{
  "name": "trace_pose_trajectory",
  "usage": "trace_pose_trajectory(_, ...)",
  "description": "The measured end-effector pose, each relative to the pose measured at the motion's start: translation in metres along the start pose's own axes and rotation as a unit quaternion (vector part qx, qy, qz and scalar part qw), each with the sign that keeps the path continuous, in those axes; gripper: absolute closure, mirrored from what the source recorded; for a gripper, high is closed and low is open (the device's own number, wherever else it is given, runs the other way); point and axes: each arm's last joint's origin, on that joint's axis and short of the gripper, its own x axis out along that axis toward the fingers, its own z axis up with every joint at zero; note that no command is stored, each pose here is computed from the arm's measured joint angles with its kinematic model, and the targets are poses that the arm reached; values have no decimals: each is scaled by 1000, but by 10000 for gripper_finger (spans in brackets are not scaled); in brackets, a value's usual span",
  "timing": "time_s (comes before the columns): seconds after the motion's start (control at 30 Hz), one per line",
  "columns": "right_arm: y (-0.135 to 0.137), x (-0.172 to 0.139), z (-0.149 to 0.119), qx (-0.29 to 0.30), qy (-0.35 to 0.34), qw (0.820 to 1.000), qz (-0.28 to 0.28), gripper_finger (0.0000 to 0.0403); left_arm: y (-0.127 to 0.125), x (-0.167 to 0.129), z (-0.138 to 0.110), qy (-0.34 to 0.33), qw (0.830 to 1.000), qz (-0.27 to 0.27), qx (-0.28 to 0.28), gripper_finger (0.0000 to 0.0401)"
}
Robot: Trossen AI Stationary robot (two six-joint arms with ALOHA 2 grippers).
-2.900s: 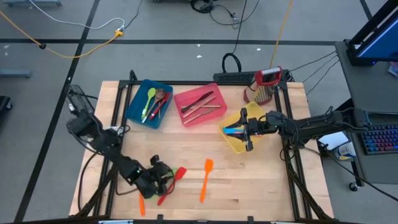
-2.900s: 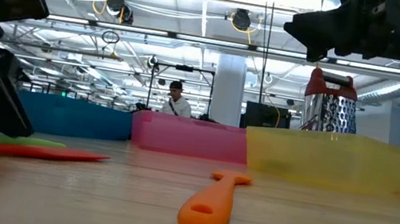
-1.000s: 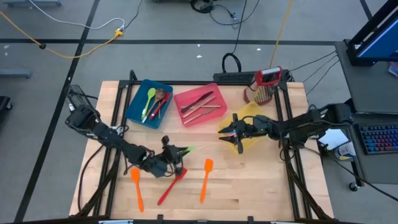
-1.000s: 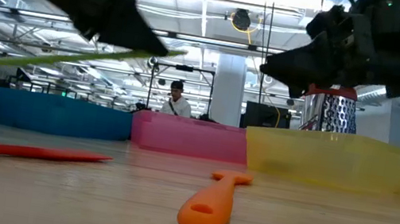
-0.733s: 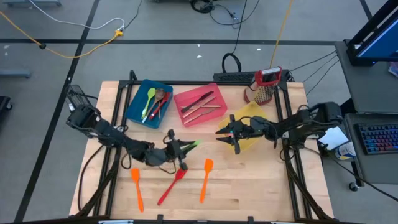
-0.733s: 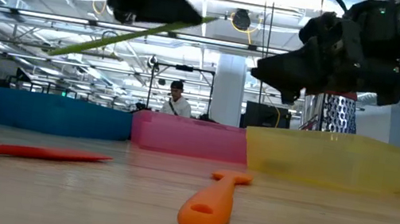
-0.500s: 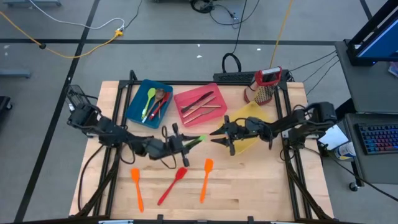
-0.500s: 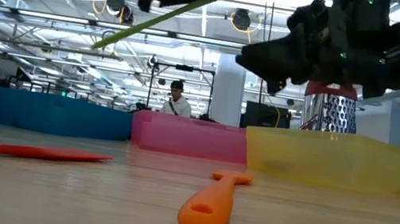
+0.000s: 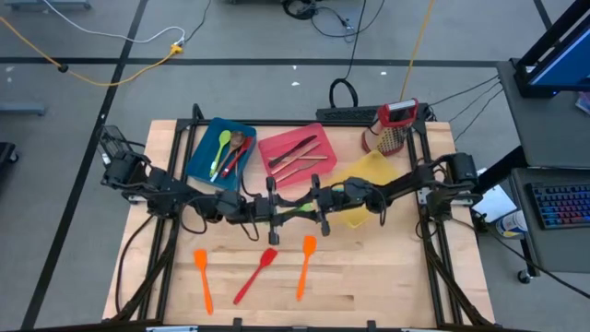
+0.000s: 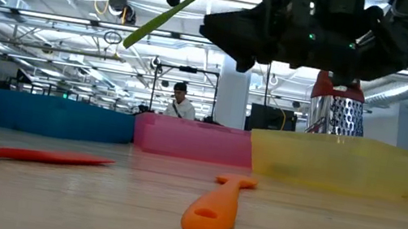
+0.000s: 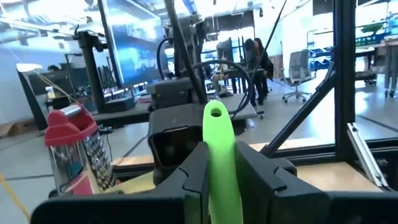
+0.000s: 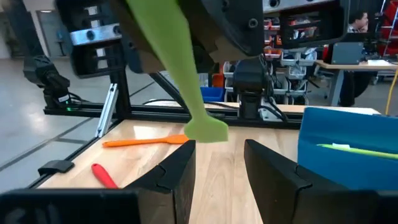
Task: Pick & Place Kitchen Items
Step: Put the green spatula into the yellow bin
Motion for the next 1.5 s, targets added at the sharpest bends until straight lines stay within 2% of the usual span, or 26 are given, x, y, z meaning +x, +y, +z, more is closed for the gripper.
trace_pose_trajectory(0.47,13,15,13,-23,-45,998,24,273,1,0,3,-18,999,5,27,343)
trace_pose_trajectory(0.73,12,16,18,-38,-68,997,7,273,2,0,4,-22,999,7,27,343)
trace_pose_trajectory(1.0,11,20,21,-46,-64,997,4,274,7,1,3,-21,999,16,28,343)
trace_pose_trajectory(1.13,11,20,19,-45,-54,998,-8,296,7,1,3,-21,999,16,29,343)
trace_pose_trajectory(1.37,10,20,19,-76,-53,996,-11,369,7,1,3,-21,999,16,28,343)
trace_pose_trajectory(1.5,9,20,19,-82,-52,995,-13,378,7,1,3,-20,999,15,26,343)
